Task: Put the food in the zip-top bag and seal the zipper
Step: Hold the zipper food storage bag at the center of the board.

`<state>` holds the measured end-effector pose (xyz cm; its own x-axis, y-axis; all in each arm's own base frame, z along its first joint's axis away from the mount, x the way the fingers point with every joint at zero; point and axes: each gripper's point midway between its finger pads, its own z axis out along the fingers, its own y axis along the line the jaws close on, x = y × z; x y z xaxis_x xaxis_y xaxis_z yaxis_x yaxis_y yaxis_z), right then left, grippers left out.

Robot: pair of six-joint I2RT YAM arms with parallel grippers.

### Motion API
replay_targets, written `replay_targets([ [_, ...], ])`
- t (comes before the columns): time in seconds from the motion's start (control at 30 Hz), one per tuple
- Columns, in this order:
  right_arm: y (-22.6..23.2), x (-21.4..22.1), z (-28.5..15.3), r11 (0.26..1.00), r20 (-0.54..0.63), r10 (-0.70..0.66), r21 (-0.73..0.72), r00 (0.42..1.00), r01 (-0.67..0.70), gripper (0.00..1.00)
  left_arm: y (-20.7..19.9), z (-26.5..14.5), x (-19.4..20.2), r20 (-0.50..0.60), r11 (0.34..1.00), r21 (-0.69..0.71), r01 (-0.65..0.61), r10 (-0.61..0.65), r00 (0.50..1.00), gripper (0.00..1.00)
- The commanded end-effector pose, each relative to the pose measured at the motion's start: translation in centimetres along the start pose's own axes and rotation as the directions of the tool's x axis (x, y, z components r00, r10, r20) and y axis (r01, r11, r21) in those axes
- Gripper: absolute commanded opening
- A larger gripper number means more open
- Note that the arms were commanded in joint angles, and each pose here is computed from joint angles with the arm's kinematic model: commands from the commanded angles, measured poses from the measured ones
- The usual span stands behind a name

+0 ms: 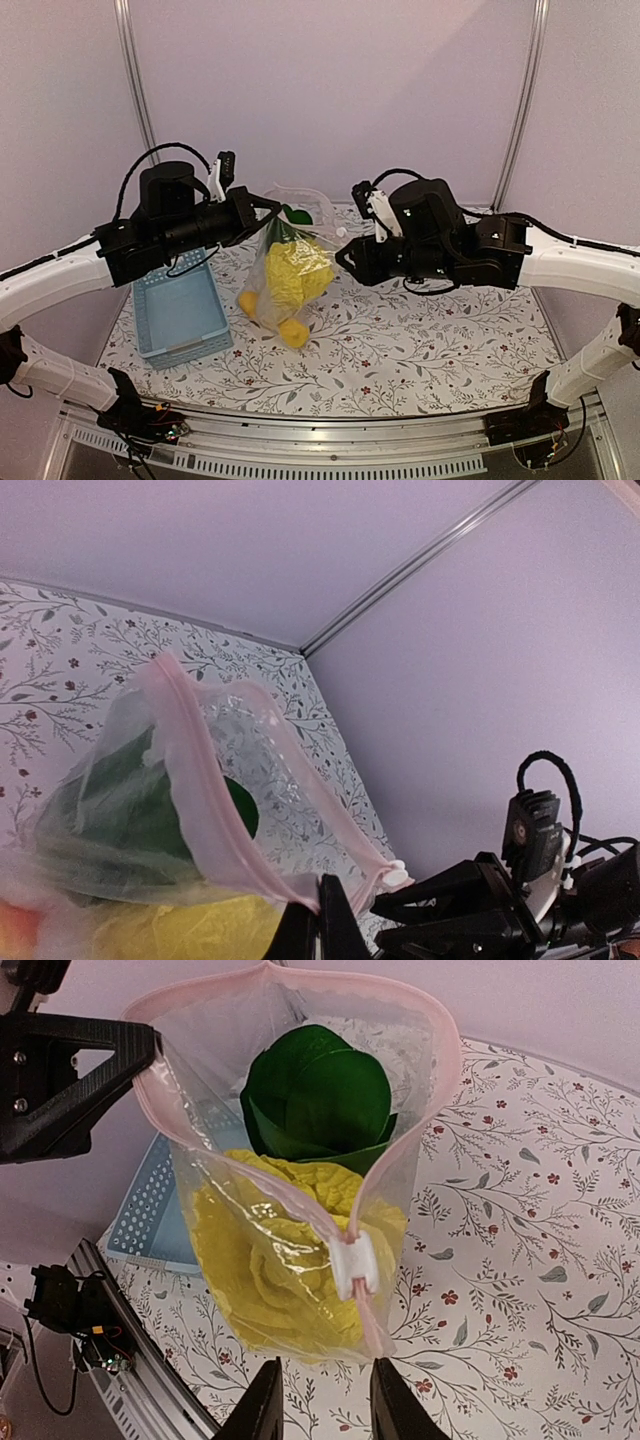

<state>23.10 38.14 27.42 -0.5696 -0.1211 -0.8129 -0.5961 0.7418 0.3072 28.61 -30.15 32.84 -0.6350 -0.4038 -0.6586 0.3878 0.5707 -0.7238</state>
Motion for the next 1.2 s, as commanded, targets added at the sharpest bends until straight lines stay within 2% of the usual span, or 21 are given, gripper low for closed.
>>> replay_targets([
  [0.0,0.8,-0.9,0.1,1.0,0.023,0.006,-0.025,1.0,-0.006,0.27,-1.2,-1.0,-2.4,0.063,0.999,0.027,-0.017,0.015,0.998,0.0],
  [0.3,-0.3,-1.3,0.7,0.999,0.026,0.031,-0.014,0.999,-0.031,0.24,-1.1,-1.1,-2.4,0.06,1.0,0.029,-0.01,0.009,0.998,0.0],
  [0.53,-1.3,-1.6,0.1,0.999,0.038,0.051,0.0,0.998,-0.051,0.29,-1.1,-1.3,-2.5,0.067,1.0,0.025,-0.01,0.008,0.998,0.0],
  [0.8,-1.1,-2.7,-0.1,0.998,0.06,0.056,-0.027,0.997,-0.055,0.3,-1.1,-1.5,-2.6,0.068,1.0,0.024,-0.01,0.008,0.998,0.0],
  [1.17,-0.5,-3.6,0.5,0.998,0.07,0.041,-0.047,0.997,-0.038,0.21,-1.0,-1.8,-2.6,0.071,1.0,0.024,-0.008,0.006,0.997,0.0],
])
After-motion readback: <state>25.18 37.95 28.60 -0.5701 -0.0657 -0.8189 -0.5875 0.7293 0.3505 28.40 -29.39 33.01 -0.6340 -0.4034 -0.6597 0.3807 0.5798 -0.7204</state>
